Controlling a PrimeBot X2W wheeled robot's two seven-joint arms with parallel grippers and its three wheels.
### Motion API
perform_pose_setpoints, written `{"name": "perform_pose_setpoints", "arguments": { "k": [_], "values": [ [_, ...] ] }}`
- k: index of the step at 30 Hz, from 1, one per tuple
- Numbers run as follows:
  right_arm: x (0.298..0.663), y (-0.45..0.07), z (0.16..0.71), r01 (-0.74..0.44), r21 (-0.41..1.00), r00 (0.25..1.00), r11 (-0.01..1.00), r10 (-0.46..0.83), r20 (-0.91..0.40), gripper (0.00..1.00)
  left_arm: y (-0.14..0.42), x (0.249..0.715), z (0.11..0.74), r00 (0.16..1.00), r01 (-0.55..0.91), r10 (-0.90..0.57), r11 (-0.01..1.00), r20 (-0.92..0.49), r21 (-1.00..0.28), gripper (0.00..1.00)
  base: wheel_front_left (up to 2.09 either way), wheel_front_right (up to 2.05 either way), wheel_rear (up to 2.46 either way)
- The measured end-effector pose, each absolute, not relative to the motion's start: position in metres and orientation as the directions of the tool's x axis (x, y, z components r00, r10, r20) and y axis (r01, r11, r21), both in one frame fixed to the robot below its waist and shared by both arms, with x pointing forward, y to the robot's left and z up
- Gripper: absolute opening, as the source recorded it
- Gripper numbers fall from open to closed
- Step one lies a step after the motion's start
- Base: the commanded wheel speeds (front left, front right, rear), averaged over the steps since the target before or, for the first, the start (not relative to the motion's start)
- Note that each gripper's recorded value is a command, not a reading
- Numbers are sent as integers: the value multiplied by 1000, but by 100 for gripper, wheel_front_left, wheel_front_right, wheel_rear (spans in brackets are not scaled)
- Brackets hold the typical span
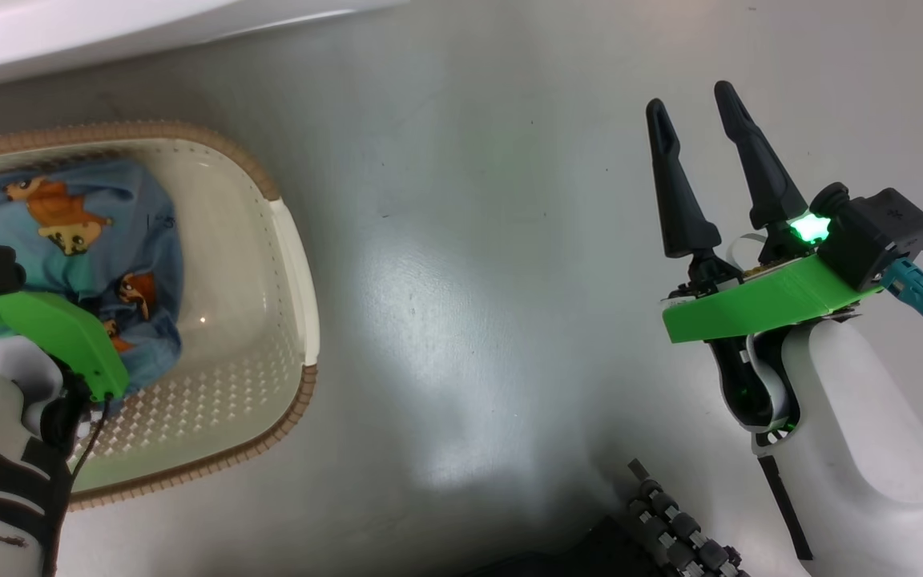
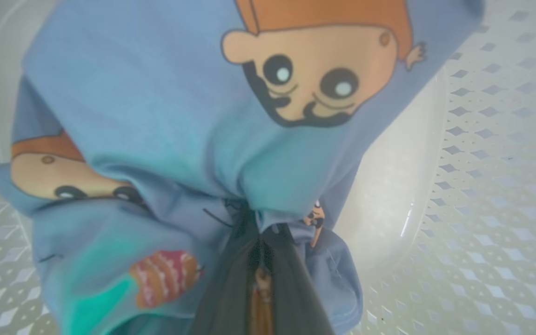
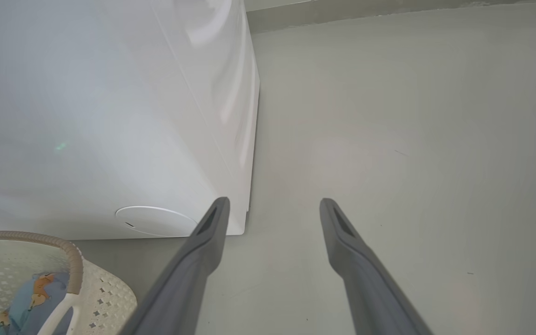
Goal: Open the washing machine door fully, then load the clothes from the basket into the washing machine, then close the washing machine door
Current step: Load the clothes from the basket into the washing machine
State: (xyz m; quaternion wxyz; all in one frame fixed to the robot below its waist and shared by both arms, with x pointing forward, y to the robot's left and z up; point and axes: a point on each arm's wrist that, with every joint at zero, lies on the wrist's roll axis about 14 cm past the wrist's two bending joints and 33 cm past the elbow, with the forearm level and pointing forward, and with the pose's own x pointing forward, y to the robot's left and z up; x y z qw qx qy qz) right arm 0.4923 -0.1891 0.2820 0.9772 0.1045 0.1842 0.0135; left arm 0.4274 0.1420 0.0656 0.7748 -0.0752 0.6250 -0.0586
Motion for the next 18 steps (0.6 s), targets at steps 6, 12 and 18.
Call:
{"name": "perform_pose_setpoints", "arguments": {
  "k": [6,12,18],
  "values": [
    [496,-186,290,2,215,938,977,73,-340,100,141,435,75,252,5,-194,980,-948,-199,0,0,0,0],
    [502,-184,311,-12,223,952,975,79,-296,100,127,439,95,294,2,-225,972,-929,-234,0,0,0,0],
    [508,-176,340,-35,247,966,968,96,-238,100,117,437,123,360,3,-264,960,-895,-282,0,0,0,0]
  ]
}}
